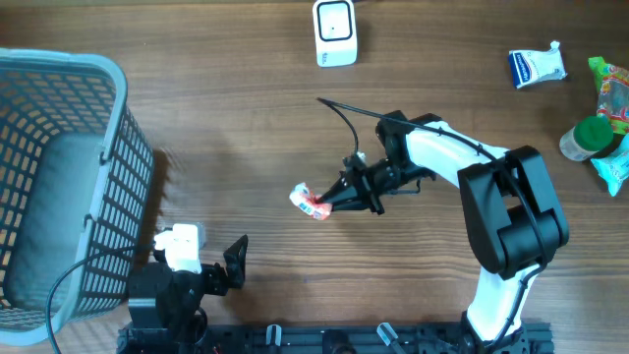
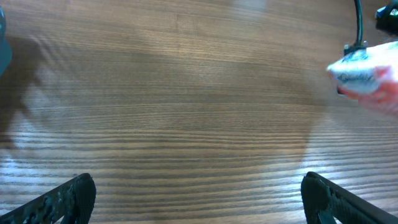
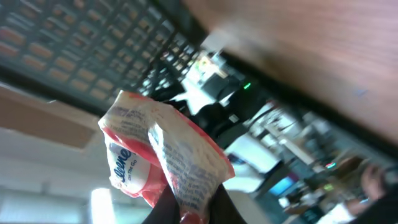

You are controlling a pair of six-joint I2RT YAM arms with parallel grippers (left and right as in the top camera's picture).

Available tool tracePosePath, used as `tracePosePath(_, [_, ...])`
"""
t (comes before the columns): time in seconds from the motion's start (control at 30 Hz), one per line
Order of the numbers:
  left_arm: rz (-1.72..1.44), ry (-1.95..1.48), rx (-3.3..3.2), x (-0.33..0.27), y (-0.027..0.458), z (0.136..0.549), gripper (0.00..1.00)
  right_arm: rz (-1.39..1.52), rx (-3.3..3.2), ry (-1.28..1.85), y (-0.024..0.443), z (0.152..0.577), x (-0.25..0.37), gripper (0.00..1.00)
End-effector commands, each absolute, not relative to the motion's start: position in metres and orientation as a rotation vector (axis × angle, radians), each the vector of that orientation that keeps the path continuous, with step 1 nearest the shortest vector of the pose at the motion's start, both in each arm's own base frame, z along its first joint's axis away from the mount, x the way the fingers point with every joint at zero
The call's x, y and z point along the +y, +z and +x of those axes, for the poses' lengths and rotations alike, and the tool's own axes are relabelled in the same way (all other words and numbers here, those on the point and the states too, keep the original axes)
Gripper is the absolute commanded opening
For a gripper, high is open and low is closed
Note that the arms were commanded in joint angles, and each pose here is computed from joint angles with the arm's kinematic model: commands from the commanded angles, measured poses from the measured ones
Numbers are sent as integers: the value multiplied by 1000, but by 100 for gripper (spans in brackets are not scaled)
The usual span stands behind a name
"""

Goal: Scan the item barcode
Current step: 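Lift red-white box with right gripper, then hold red-white box against the white scanner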

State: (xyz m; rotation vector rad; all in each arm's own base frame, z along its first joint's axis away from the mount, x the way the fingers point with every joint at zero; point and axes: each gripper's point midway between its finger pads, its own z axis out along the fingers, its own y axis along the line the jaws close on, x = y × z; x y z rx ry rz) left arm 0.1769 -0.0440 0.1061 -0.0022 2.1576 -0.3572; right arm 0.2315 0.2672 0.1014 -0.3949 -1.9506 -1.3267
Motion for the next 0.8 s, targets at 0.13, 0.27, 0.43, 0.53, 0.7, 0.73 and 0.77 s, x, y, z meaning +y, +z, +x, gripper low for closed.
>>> tracePosePath(0.13, [27, -360, 2146, -46, 108, 177, 100, -50, -3072, -983, 117, 359, 232, 4])
tracePosePath(0.27, [27, -361, 2146, -46, 108, 177, 100, 9, -3509, -1117, 157, 451, 235, 5])
tracePosePath(0.43, [27, -361, 2146, -46, 108, 177, 100, -184, -4094, -694, 194, 534, 187, 5])
tracePosePath(0.53, [27, -361, 2146, -46, 108, 177, 100, -155, -4171, -730, 184, 557, 194, 5])
tracePosePath(0.7, [27, -361, 2146, -46, 108, 177, 100, -230, -4252, -847, 165, 592, 204, 4])
tracePosePath(0.73, [27, -360, 2146, -46, 108, 177, 100, -245, -4268, -856, 165, 599, 205, 4])
tracePosePath(0.77, [27, -361, 2146, -46, 108, 177, 100, -273, -4285, -846, 162, 608, 206, 5])
